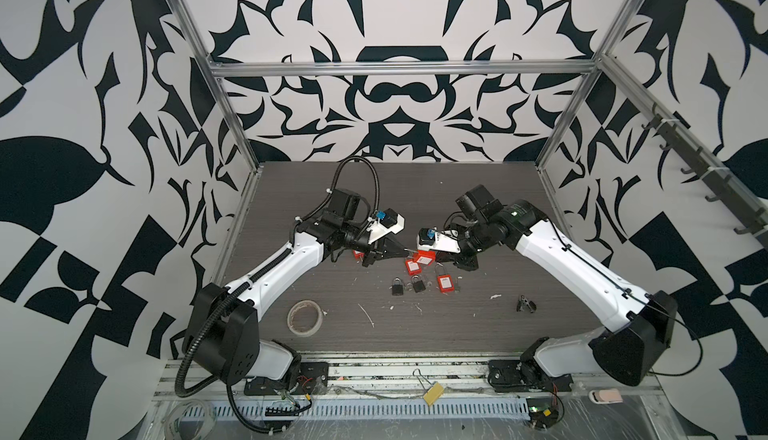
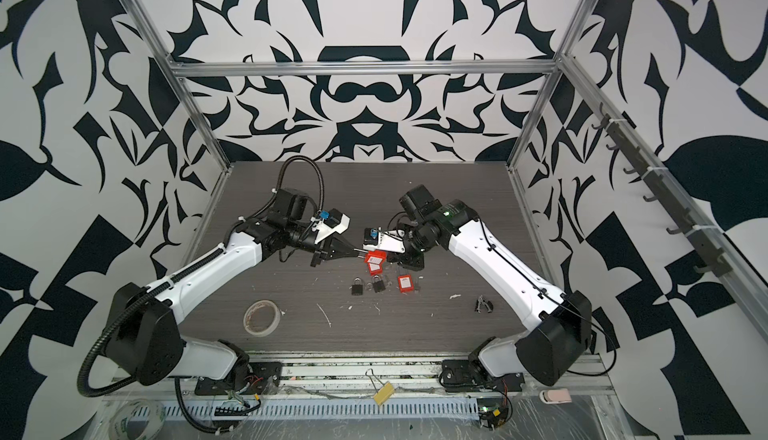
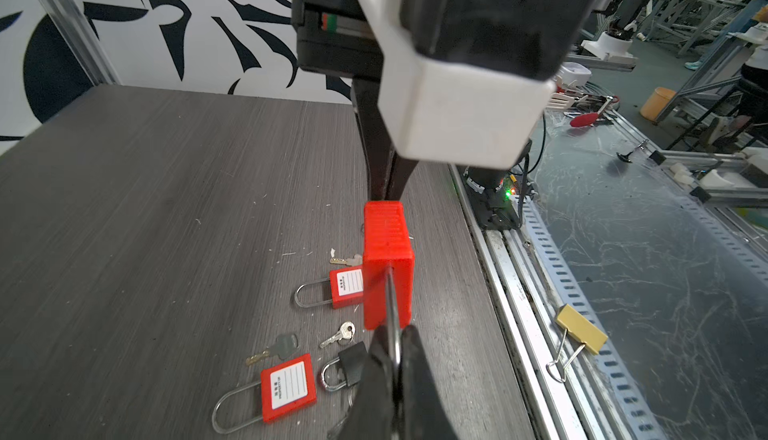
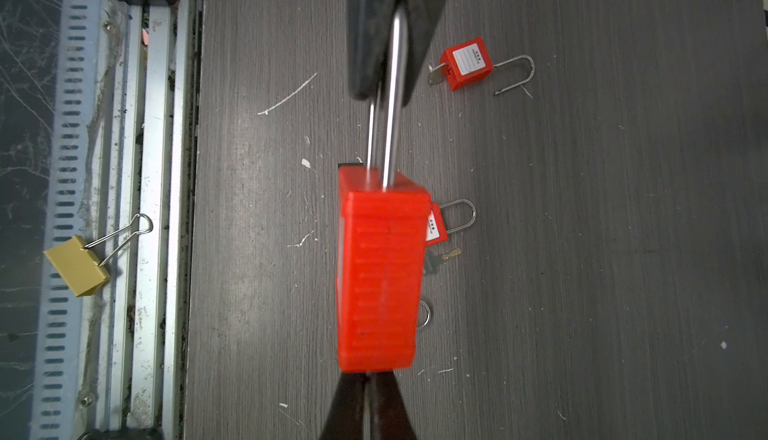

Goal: Lock with the key

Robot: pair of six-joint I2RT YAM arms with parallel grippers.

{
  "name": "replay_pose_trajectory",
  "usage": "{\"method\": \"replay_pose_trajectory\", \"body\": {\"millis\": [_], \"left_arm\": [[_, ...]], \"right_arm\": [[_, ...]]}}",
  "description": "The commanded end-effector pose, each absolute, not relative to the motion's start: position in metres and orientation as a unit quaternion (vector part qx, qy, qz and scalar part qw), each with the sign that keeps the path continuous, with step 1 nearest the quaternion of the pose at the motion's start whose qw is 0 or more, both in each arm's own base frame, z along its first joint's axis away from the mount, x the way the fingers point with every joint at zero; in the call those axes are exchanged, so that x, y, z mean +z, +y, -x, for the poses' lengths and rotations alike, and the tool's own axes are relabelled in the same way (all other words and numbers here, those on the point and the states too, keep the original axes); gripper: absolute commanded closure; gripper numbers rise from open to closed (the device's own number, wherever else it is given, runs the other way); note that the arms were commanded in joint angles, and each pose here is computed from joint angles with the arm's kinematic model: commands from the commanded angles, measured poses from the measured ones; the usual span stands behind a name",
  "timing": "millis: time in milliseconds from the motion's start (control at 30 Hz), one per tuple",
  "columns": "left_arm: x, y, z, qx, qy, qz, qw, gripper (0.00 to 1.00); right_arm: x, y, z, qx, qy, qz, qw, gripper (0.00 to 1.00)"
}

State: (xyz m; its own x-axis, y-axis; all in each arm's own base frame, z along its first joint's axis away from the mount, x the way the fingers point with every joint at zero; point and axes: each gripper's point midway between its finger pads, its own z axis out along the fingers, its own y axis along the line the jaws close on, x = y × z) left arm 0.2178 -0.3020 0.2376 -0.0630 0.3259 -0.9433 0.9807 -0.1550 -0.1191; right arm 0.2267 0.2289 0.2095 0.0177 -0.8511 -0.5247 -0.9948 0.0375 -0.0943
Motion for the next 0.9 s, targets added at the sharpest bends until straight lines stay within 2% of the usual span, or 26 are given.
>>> {"method": "replay_pose_trajectory", "body": {"millis": [0,133,267,400,500,700,867], "left_arm": [[0.249,-0.296,-0.213,-0.514,0.552,-0.574,0.318,1.00],[0.248,-0.296,-0.216,-0.495,0.546,-0.588,0.333,1.00],[0.246,-0.291,-0.215,-0.444,0.518,-0.625,0.378,1.00],[0.250,-0.286,-0.217,-0.393,0.493,-0.648,0.428,1.00],[0.251,-0.285,-0.218,-0.371,0.480,-0.656,0.449,1.00],[0.261,-0.281,-0.216,-0.333,0.454,-0.671,0.483,1.00],[0.266,-0.283,-0.212,-0.351,0.451,-0.664,0.481,1.00]], "right_arm": [[0.201,0.204,-0.219,0.104,0.688,0.692,0.190,1.00],[0.211,0.215,-0.215,0.138,0.689,0.681,0.207,1.00],[0.224,0.227,-0.186,0.224,0.671,0.682,0.184,1.00],[0.228,0.228,-0.167,0.271,0.682,0.663,0.145,1.00],[0.223,0.223,-0.158,0.282,0.690,0.657,0.113,1.00],[0.224,0.222,-0.155,0.296,0.692,0.650,0.104,1.00],[0.216,0.220,-0.163,0.278,0.696,0.653,0.106,1.00]]}}
